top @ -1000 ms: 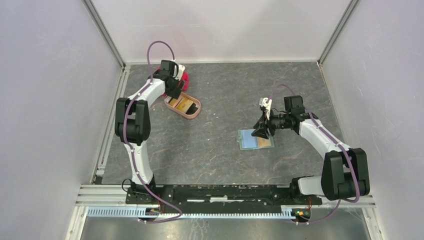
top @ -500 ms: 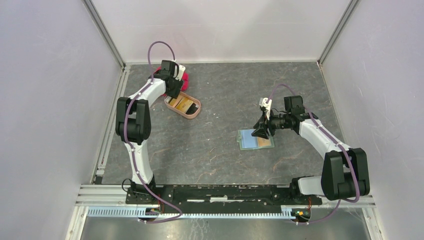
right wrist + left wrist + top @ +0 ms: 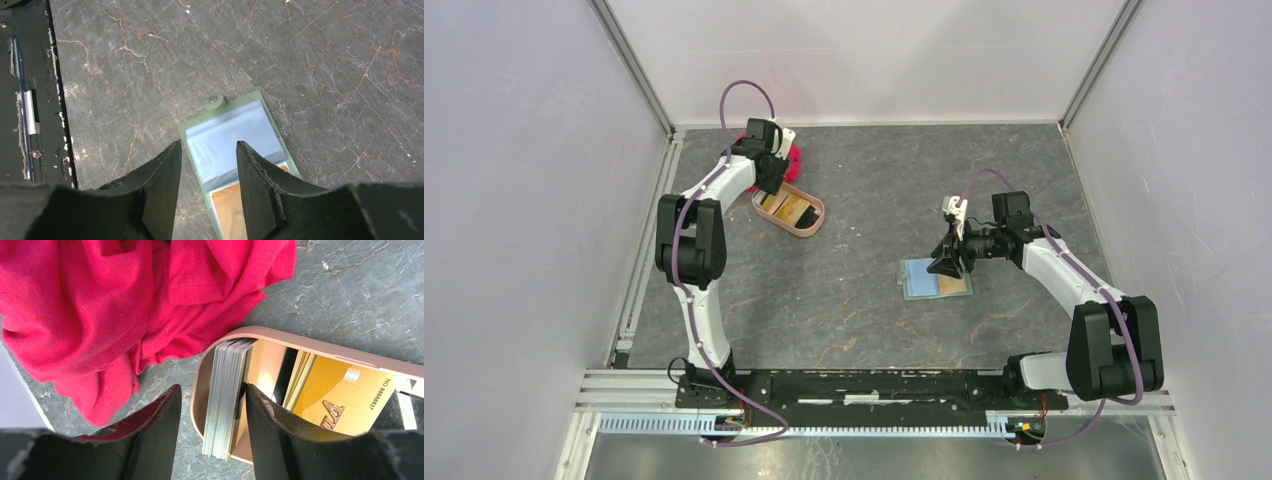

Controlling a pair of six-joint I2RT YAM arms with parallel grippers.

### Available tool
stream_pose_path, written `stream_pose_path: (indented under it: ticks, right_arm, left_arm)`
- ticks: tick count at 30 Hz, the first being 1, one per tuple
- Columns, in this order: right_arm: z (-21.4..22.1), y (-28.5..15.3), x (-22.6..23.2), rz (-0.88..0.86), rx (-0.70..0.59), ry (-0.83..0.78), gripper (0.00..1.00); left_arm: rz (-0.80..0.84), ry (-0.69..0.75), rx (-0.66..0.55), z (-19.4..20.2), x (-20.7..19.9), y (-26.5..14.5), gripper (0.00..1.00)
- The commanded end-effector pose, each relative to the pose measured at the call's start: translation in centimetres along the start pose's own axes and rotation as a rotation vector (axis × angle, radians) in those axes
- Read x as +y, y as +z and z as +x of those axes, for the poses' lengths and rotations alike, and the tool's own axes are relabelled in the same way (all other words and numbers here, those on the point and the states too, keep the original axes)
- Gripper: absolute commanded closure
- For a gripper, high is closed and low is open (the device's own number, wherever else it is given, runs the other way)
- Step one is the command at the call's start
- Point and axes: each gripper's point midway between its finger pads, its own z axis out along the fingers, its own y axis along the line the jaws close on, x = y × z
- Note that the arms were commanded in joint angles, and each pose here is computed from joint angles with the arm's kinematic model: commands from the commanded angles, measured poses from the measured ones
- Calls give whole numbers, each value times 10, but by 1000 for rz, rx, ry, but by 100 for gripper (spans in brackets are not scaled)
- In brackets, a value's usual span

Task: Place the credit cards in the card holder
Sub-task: Pick up the credit card from the storage box.

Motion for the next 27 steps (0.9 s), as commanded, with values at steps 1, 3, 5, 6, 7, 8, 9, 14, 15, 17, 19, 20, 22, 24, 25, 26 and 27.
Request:
stream_pose_path:
  ticks: [1, 3, 5, 6, 7, 8, 9, 14, 15, 17, 19, 20, 22, 24, 25, 26, 27]
  right_arm:
    - [-13, -3, -7, 14, -15, -46, 49]
    - [-13, -3, -7, 14, -15, -46, 49]
    - [-13, -3, -7, 13, -15, -48, 49]
    - [-13, -3, -7, 13, -15, -48, 49]
    - [-13, -3, -7, 14, -15, -48, 49]
    - [-13, -3, -7, 14, -14, -47, 49]
    - [-13, -3, -7, 13, -15, -48, 49]
    - [-12, -3, -7, 14, -14, -47, 49]
    - [-13, -3, -7, 13, -15, -48, 49]
    - [-12, -3, -7, 14, -14, -46, 49]
    - [-12, -3, -7, 14, -14, -47, 49]
    - [-12, -3, -7, 14, -14, -48, 49]
    - [-12, -3, -7, 13, -14, -48, 49]
    - [-12, -3, -7, 12, -13, -47, 49]
    - [-12, -3, -7, 13, -14, -47, 49]
    - [-13, -3, -7, 13, -14, -49, 49]
    - [-12, -3, -7, 13, -14, -49, 49]
  left_arm:
    - [-47, -3, -86, -30, 20, -25, 44]
    - [-44, -6, -87, -30, 20, -26, 45]
    - [-40, -8, -91, -31, 19, -27, 47]
    - [-39, -10, -91, -31, 19, -28, 47]
    - [-37, -12, -92, -31, 19, -28, 48]
    - [-36, -13, -93, -32, 19, -28, 48]
    - [-37, -14, -95, -32, 19, -28, 49]
    - [-31, -18, -95, -33, 18, -29, 51]
    - [-28, -19, -96, -33, 18, -30, 52]
    - [-28, -18, -99, -34, 18, -30, 52]
    - [-27, -18, -100, -34, 18, -31, 54]
    - [-27, -21, -102, -35, 18, -31, 54]
    - [-24, -21, -102, -35, 17, -31, 55]
    - [-20, -23, -106, -36, 17, -32, 55]
    - [-17, -23, -105, -36, 16, -32, 56]
    - [-15, -24, -105, -35, 16, -32, 57]
    - [-14, -25, -105, -35, 15, -32, 57]
